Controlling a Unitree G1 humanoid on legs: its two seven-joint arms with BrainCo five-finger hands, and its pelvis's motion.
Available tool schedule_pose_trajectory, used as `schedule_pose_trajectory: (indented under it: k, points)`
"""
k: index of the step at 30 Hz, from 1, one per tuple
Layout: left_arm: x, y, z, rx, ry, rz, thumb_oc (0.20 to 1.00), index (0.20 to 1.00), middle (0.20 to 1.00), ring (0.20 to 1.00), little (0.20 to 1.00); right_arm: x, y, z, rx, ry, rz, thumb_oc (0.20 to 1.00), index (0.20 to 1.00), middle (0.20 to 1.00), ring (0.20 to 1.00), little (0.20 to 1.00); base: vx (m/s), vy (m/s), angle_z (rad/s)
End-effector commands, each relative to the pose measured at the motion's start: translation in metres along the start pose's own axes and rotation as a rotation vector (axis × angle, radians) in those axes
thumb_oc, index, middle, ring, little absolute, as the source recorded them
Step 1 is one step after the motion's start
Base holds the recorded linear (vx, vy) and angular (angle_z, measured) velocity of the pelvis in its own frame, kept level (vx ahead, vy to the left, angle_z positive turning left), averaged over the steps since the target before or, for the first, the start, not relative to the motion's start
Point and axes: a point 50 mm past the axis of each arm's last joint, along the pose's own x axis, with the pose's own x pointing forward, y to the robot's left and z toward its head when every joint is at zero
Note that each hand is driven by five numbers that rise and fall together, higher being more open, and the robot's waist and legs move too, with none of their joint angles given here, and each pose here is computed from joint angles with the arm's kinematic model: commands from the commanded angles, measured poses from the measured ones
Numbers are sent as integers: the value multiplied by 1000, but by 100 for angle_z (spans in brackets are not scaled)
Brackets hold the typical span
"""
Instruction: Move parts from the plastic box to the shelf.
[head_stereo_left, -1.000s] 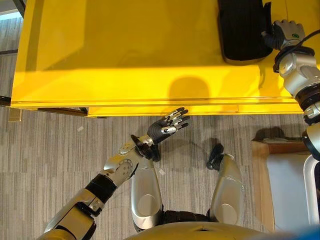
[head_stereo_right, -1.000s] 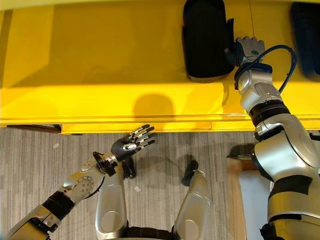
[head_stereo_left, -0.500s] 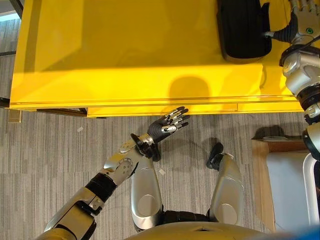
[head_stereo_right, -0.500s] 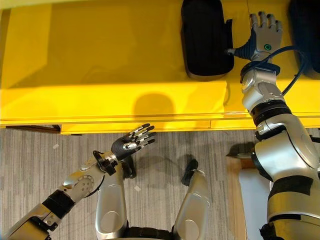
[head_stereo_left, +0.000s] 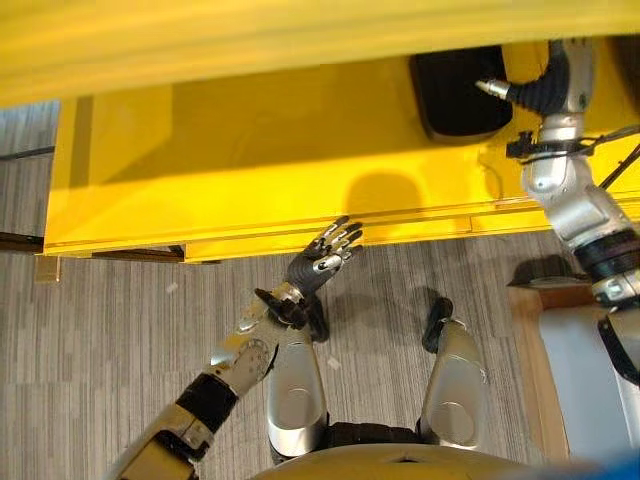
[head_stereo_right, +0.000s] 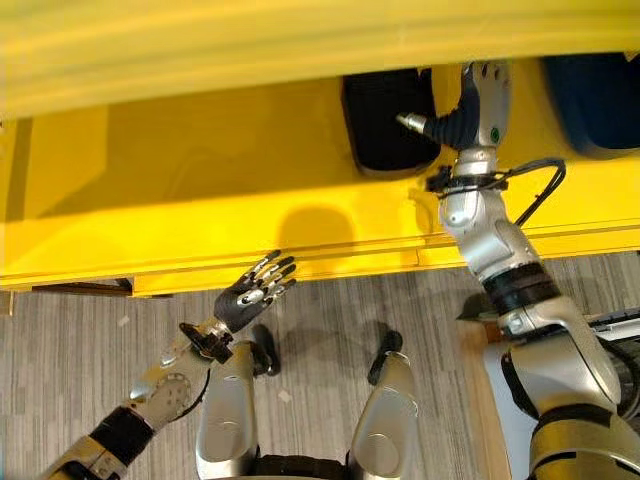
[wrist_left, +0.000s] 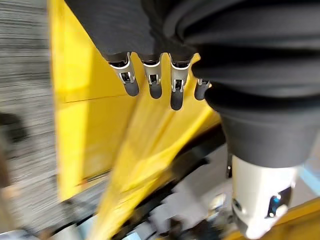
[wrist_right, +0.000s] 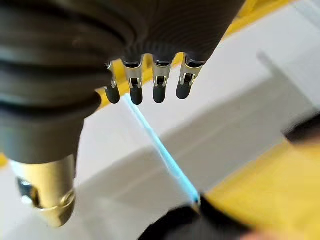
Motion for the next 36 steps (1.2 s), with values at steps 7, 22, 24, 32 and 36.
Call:
schedule_pose_trajectory:
  k: [7, 22, 24, 32, 36]
  points:
    - [-26, -11, 10, 31, -191, 95, 1000, 1000, 1000, 1000, 1000, -120, 24, 12, 403, 129, 342, 1000, 1000, 1000, 1000, 1000, 109, 66, -11]
    - [-58, -8, -2, 250, 72, -167, 1000, 1000, 1000, 1000, 1000, -202, 30, -35, 606, 674, 504, 1000, 1000, 1000, 1000, 1000, 29, 229, -3]
    - [-55, -10, -8, 281, 121, -216, 1000, 1000, 1000, 1000, 1000, -208, 35, -39, 600, 728, 517, 1000, 1000, 1000, 1000, 1000, -60, 330, -2]
    - [-59, -10, -27, 326, 255, -262, 1000, 1000, 1000, 1000, 1000, -199, 42, -38, 584, 688, 415, 1000, 1000, 1000, 1000, 1000, -71, 155, -41]
    - [-67, -4, -37, 263, 310, -229, 1000, 1000, 1000, 1000, 1000, -194, 45, -42, 566, 699, 401, 1000, 1000, 1000, 1000, 1000, -14, -25, -4]
